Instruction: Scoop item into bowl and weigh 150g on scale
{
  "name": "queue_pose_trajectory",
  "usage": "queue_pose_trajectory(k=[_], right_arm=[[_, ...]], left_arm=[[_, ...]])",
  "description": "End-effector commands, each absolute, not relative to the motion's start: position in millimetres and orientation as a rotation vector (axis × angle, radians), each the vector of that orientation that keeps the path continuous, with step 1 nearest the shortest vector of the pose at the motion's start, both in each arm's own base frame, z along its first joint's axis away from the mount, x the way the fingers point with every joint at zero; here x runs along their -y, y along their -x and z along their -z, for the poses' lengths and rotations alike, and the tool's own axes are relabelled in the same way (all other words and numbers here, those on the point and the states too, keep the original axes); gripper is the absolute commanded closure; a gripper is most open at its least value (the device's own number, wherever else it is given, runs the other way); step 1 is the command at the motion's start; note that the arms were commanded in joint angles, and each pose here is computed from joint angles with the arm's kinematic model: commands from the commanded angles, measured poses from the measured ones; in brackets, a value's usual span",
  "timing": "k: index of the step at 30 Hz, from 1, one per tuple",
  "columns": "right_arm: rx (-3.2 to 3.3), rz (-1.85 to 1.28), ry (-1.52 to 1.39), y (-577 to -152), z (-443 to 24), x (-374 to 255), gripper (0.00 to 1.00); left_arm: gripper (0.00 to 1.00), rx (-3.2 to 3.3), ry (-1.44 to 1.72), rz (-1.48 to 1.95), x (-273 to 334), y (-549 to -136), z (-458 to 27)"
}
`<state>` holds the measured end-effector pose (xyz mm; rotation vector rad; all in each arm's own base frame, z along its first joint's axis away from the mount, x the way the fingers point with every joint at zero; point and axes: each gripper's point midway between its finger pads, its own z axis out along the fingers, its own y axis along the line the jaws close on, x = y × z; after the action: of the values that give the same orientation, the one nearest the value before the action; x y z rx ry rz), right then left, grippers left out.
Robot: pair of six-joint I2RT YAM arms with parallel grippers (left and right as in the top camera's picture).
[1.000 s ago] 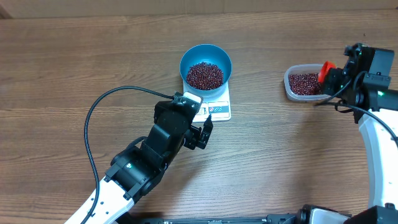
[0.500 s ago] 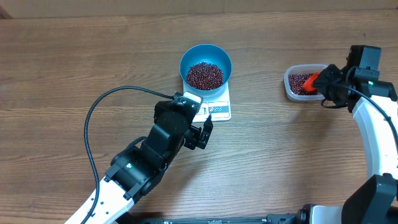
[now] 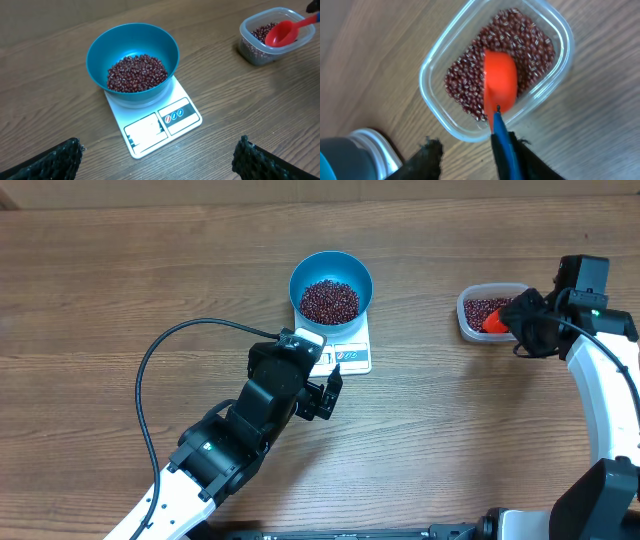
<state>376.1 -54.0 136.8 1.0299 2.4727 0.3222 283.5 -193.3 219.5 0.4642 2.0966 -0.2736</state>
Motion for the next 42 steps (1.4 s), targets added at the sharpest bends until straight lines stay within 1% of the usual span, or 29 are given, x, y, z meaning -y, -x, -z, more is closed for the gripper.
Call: queue_pose_trajectory(k=[1,4,5,15,20,24,25,31,42], right_arm=[[-2.479,-0.282,-1.029,-376,-139,57,0.48],[-2.506,-0.256,-1.011,-371,-136,58,0.42],[-2.518,-0.248,-1.0,-369,-135,58,0.38],[-2.566,-0.225,-0.931,-364,-133,57,0.22],[-2.637,-0.182,-0.745,-360,-131,57,0.11],[-2.687,-0.138,-0.537,-358,-130,56,0.06],[-2.695,-0.129,-0.493,-358,-130,56,0.0],[-2.723,-0.083,-0.267,-358,-130,56,0.0],[-2.722,-0.082,-0.262,-358,-130,56,0.0]], left_arm=[[0.0,-2.068,-0.468,0.27,191,-284,-228],[0.0,-2.068,-0.468,0.27,191,-284,-228],[0.0,-2.068,-0.468,0.27,191,-284,-228],[0.0,-2.069,-0.473,0.277,192,-283,-228],[0.01,-2.069,-0.473,0.277,192,-283,-228],[0.0,-2.069,-0.473,0.277,192,-283,-228],[0.0,-2.069,-0.473,0.277,192,-283,-228],[0.0,-2.069,-0.473,0.277,192,-283,-228],[0.0,-2.069,-0.473,0.277,192,-283,-228]])
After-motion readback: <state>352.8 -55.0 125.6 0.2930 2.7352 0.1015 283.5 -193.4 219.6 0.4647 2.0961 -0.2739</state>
